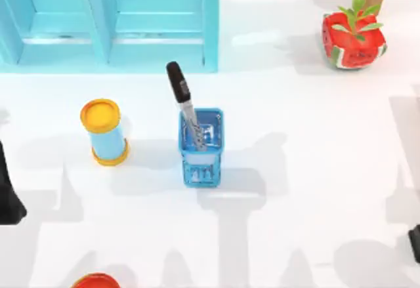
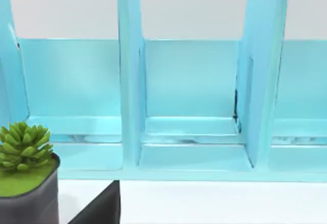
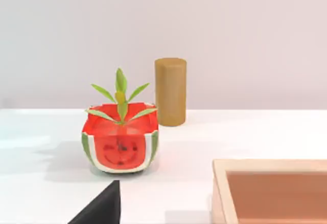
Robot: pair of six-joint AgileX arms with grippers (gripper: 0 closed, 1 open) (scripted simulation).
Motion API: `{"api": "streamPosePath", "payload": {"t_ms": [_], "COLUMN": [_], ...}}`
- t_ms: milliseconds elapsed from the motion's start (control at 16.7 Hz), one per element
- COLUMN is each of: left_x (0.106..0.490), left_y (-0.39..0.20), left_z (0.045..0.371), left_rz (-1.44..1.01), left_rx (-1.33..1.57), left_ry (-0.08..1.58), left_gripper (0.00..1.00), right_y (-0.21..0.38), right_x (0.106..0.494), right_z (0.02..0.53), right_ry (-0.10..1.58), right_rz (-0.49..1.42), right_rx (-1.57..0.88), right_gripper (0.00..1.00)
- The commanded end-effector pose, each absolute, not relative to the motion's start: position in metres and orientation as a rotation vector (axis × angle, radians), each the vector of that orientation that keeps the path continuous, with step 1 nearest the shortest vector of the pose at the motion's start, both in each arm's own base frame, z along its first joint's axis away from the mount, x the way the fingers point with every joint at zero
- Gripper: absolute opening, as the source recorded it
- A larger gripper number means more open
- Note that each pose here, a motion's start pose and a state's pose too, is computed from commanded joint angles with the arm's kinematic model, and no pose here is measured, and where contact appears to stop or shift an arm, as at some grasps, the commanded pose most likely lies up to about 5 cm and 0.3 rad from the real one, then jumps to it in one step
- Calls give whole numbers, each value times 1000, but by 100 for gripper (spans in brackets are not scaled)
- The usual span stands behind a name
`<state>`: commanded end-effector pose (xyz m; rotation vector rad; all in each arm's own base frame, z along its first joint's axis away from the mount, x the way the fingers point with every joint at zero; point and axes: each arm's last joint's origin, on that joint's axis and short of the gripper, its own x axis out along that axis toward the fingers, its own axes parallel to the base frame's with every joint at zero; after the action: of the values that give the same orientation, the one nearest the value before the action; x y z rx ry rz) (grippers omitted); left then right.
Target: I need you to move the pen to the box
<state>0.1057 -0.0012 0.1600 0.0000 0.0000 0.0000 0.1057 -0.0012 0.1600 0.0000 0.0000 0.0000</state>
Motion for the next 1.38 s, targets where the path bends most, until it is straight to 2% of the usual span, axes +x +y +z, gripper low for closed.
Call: {"api": "streamPosePath", "payload": {"t_ms": [240, 600, 1020, 1380], "left_x": [106, 106, 106, 106], "left_y": [-1, -1, -1, -1], "left_z": [160, 160, 160, 160], "left_rz": [0, 0, 0, 0], "left_rx": [0, 0, 0, 0], "left_ry": [0, 0, 0, 0], "left_gripper": [100, 100, 100, 100], "right_y": [1, 22, 94, 177], "right_x": [107, 129, 214, 268], "right_z": [165, 201, 231, 195], "right_ry": [8, 131, 357, 538], "right_rz": [27, 236, 573, 805], "right_rx": [-1, -5, -6, -36], "right_gripper": [100, 100, 100, 100]}}
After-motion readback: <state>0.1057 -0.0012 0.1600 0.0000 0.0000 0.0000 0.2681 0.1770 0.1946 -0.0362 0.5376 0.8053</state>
